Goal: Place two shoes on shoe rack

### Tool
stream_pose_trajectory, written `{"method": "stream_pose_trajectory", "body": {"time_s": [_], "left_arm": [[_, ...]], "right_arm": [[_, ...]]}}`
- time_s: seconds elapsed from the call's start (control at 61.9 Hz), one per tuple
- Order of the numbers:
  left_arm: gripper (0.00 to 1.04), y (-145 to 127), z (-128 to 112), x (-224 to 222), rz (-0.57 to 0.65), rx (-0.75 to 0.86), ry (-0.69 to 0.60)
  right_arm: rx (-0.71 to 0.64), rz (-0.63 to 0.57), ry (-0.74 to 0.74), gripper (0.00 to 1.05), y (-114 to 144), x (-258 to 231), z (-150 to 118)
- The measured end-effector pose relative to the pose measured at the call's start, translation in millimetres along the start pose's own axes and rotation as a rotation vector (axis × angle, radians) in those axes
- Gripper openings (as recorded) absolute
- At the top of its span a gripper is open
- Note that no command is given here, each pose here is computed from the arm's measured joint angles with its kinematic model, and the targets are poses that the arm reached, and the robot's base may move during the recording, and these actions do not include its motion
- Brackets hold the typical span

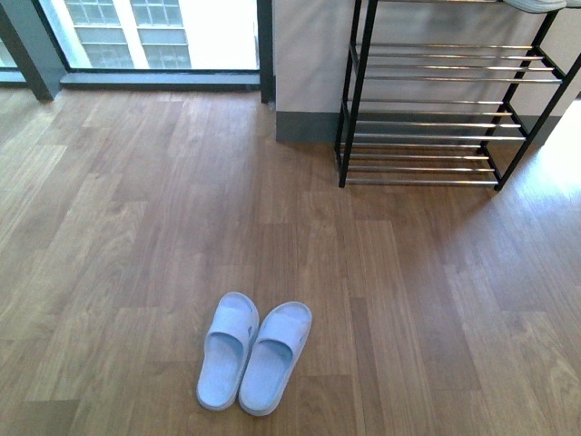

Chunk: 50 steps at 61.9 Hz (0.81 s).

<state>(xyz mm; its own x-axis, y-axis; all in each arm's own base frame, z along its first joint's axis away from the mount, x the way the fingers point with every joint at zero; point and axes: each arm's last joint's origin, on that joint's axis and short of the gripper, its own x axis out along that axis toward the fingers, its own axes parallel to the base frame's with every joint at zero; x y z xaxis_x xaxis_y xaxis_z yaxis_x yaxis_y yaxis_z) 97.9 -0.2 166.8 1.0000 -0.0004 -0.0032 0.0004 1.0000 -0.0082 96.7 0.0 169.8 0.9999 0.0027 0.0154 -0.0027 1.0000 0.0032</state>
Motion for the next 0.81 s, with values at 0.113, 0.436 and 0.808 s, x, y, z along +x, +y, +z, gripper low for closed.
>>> {"method": "stream_pose_trajectory", "body": {"time_s": [0.113, 0.436, 0.808], "left_arm": [[0.95, 0.0, 0.0, 0.0, 0.0, 0.0, 0.0], [0.95, -0.1, 0.0, 0.0, -0.002, 0.0, 0.0], [0.95, -0.1, 0.0, 0.0, -0.002, 0.0, 0.0]], "right_arm": [[0.0, -0.001, 0.0, 0.95, 0.0, 0.0, 0.0], [0.0, -0.004, 0.001, 0.95, -0.1, 0.0, -0.1], [0.0, -0.003, 0.0, 0.95, -0.1, 0.0, 0.0]]}}
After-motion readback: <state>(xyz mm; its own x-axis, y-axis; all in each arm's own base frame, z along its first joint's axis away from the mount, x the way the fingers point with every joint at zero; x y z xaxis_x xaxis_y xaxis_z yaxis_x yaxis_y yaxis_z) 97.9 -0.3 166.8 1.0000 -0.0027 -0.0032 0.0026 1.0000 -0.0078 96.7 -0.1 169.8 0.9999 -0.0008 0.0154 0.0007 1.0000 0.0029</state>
